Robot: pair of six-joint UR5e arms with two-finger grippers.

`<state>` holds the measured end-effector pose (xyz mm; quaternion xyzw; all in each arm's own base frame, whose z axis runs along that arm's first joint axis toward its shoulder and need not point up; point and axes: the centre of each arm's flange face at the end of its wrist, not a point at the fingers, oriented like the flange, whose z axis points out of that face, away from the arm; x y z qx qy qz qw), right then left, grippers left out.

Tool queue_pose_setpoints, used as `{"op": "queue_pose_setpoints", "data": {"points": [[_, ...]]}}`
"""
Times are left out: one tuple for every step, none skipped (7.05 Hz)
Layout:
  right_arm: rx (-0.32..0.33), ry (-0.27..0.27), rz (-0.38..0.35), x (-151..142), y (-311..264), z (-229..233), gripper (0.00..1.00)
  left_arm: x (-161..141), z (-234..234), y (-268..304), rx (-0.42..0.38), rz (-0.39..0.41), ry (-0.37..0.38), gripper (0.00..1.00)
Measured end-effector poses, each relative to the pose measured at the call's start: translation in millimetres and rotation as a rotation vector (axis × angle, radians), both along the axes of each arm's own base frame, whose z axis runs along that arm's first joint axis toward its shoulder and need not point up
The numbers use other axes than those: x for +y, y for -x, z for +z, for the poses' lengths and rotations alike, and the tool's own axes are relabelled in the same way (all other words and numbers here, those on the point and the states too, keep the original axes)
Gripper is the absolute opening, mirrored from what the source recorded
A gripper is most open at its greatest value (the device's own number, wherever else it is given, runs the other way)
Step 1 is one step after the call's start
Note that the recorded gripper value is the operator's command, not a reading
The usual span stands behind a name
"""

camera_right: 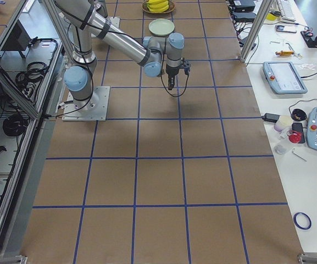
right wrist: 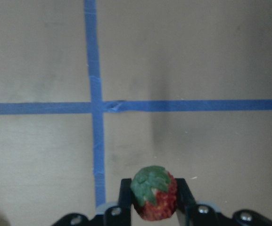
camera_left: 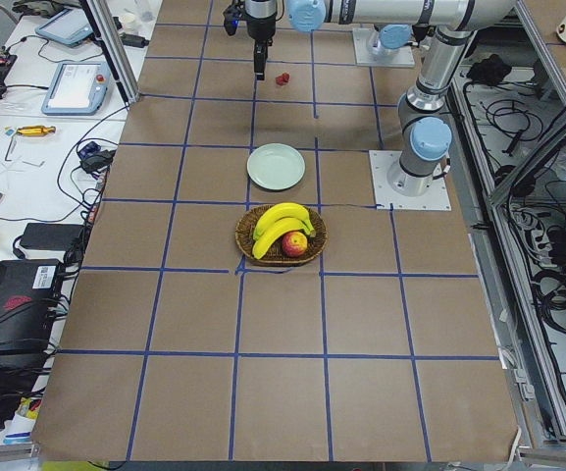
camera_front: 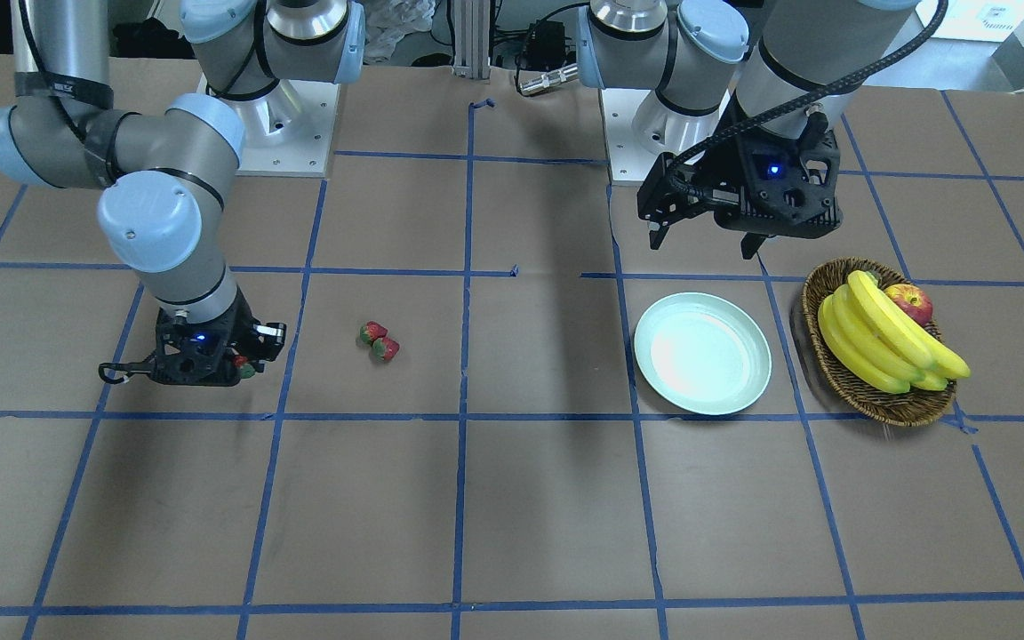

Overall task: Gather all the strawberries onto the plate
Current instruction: 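Lift the strawberry with the right gripper and carry it toward the plate, then lower the strawberry onto the table near the plate and open the right gripper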

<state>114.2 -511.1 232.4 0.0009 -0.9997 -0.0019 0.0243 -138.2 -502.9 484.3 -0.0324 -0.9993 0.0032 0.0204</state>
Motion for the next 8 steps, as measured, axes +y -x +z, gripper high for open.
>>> {"op": "queue_pose_setpoints", "data": {"points": [[-0.017,0.032,-0.008,-1.3,-35.1,8.4,0.04,-0.2,-0.3,0.0,0.0,0.001,-0.001,1.0],[-0.035,0.062,-0.019,-3.0,-72.5,17.3,0.04,-0.3,-0.2,0.0,0.0,0.001,-0.001,1.0],[-0.057,0.077,-0.03,-7.2,-105.9,20.1,0.04,-0.6,-0.4,0.0,0.0,0.002,-0.001,1.0],[-0.079,0.082,-0.043,-15.2,-138.7,17.6,0.04,-0.9,-1.1,0.1,0.001,0.006,-0.003,1.0],[-0.1,0.081,-0.054,-21.1,-173.2,13.2,0.04,-1.0,-1.5,0.1,0.001,0.012,-0.004,1.0],[-0.116,0.072,-0.054,-19.3,-207.1,7.2,0.04,-1.1,-1.7,0.1,0.002,0.015,-0.005,1.0],[-0.127,0.06,-0.047,-9.3,-236.5,2.1,0.04,-1.4,-2.2,0.1,0.002,0.016,-0.005,1.0],[-0.143,0.041,-0.043,3.2,-261.3,-4.8,0.04,-1.6,-2.5,0.1,0.002,0.017,-0.006,1.0]]}}
